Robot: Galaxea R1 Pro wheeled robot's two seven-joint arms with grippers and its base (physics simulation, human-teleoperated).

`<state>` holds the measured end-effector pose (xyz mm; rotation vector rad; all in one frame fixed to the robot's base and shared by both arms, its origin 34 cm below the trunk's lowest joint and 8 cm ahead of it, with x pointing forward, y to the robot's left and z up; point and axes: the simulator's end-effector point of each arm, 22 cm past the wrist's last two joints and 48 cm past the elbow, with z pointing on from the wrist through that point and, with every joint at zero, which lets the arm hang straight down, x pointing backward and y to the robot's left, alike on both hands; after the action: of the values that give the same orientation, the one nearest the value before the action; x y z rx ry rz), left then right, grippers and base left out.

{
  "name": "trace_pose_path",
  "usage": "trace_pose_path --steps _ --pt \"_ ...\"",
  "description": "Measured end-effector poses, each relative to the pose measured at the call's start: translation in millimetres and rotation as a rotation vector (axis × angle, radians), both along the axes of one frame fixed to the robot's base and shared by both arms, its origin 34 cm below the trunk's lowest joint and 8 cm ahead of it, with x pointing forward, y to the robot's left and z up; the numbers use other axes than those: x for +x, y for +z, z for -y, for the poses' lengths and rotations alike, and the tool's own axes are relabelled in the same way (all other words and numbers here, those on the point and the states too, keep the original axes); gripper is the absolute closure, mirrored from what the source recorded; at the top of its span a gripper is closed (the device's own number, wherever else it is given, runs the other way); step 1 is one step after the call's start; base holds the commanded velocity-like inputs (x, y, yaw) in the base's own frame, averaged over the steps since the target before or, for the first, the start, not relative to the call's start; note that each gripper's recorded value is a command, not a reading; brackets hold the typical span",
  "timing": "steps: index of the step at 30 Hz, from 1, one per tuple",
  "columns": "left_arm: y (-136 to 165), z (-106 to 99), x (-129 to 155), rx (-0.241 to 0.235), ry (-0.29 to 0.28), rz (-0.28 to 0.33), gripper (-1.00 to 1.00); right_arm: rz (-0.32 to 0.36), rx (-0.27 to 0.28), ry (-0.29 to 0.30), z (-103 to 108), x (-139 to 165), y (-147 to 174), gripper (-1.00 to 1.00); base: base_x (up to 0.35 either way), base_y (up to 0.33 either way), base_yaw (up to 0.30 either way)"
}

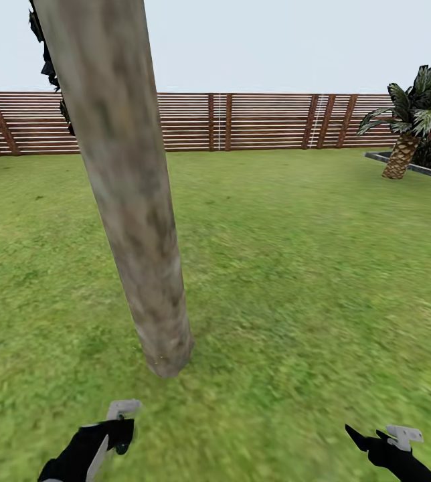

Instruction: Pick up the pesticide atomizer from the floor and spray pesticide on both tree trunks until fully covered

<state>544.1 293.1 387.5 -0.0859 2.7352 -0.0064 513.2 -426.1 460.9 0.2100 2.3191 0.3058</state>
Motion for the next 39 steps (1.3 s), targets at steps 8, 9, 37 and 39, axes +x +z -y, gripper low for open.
trace_pose_path --steps 8,9,37,39 --pt "29 -54 26 -0.056 -0.063 0.071 1.00 0.000 -0.002 -0.001 1 0 0 -1.00 0.000 0.000 0.000" --pt "32 -53 29 -0.056 -0.067 0.077 1.00 0.000 -0.002 -0.001 1 0 0 -1.00 -0.011 0.000 0.000" --pt "100 24 78 -0.020 -0.209 0.055 1.00 -0.001 -0.001 -0.001 1 0 0 -1.00 -0.115 0.019 0.000" --pt "102 25 80 -0.022 -0.208 0.055 1.00 -0.001 -0.001 -0.001 1 0 0 -1.00 -0.020 0.007 0.000"
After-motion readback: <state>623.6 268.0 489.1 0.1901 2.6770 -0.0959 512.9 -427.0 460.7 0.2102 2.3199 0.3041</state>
